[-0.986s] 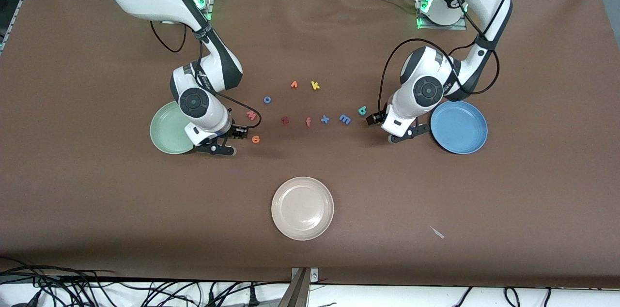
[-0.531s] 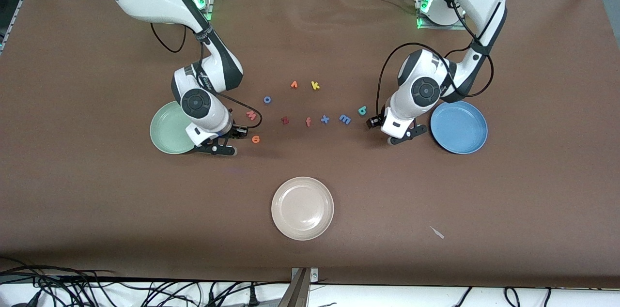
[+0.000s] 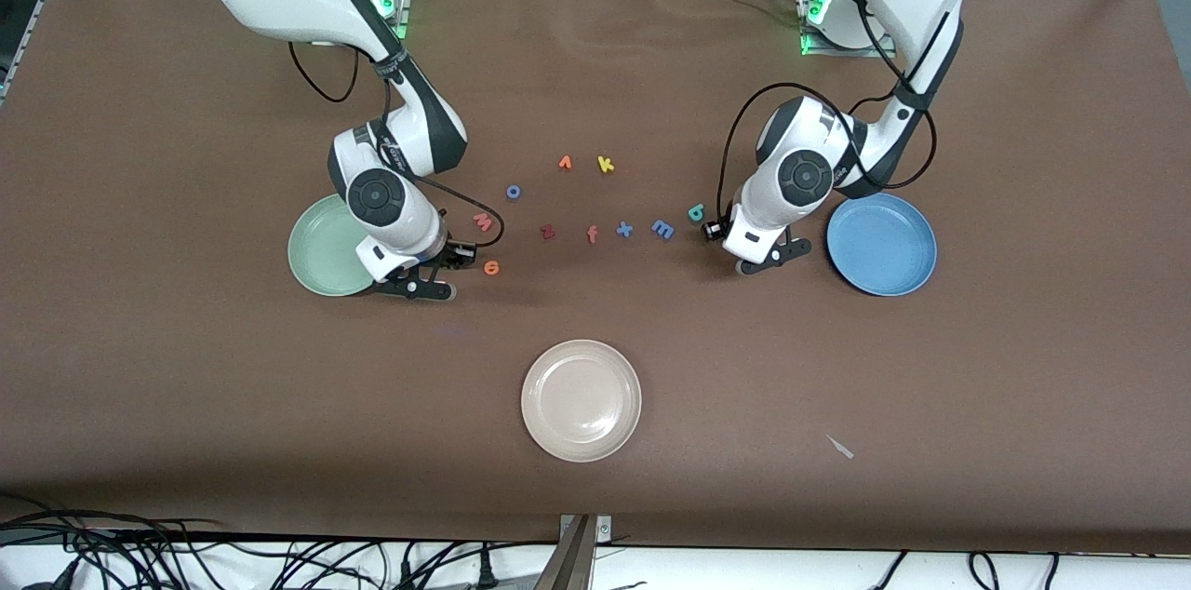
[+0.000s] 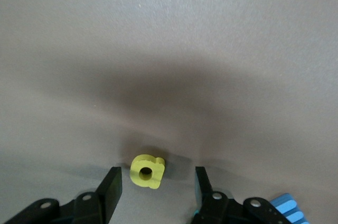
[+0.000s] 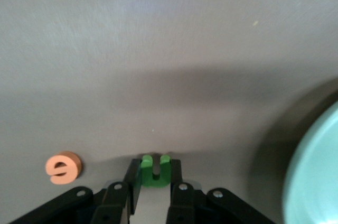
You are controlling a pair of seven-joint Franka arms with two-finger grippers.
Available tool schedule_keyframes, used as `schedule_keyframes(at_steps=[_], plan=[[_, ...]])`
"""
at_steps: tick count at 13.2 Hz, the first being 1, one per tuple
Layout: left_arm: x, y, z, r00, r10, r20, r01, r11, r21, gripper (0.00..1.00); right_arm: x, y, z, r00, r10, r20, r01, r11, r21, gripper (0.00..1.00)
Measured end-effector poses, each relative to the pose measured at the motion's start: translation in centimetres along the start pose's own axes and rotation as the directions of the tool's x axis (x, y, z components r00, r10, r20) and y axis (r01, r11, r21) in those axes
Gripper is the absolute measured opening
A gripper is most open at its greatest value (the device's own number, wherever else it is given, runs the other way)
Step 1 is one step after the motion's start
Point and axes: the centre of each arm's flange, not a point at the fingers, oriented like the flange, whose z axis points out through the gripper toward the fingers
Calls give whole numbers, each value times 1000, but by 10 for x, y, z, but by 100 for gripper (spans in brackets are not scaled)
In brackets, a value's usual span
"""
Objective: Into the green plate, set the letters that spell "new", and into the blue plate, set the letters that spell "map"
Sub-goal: 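Grasp green u with the right gripper while the left gripper grasps yellow a, then place u on green plate with the right gripper while the left gripper places a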
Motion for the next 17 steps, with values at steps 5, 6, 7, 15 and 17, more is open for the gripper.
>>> schedule_keyframes(at_steps=[5, 6, 7, 15, 17], plan=[[-2, 1, 3, 1000, 5, 3, -5, 1000, 5, 59, 29, 72, -59, 995, -97, 29, 99, 992, -80, 26], [-2, 1, 3, 1000, 5, 3, -5, 1000, 5, 58, 35, 96, -63, 991, -124, 40, 127, 987, -95, 26], [-2, 1, 3, 1000, 5, 3, -5, 1000, 5, 52, 38, 116, -61, 989, -136, 51, 140, 985, -105, 26], [-3, 0, 2, 999, 38, -2, -38, 999, 34, 29, 14, 148, -14, 988, -135, 77, 143, 983, -117, 38], [1, 0, -3, 999, 47, 8, -47, 997, 65, 29, 17, 148, -19, 989, -134, 63, 140, 983, -115, 62]])
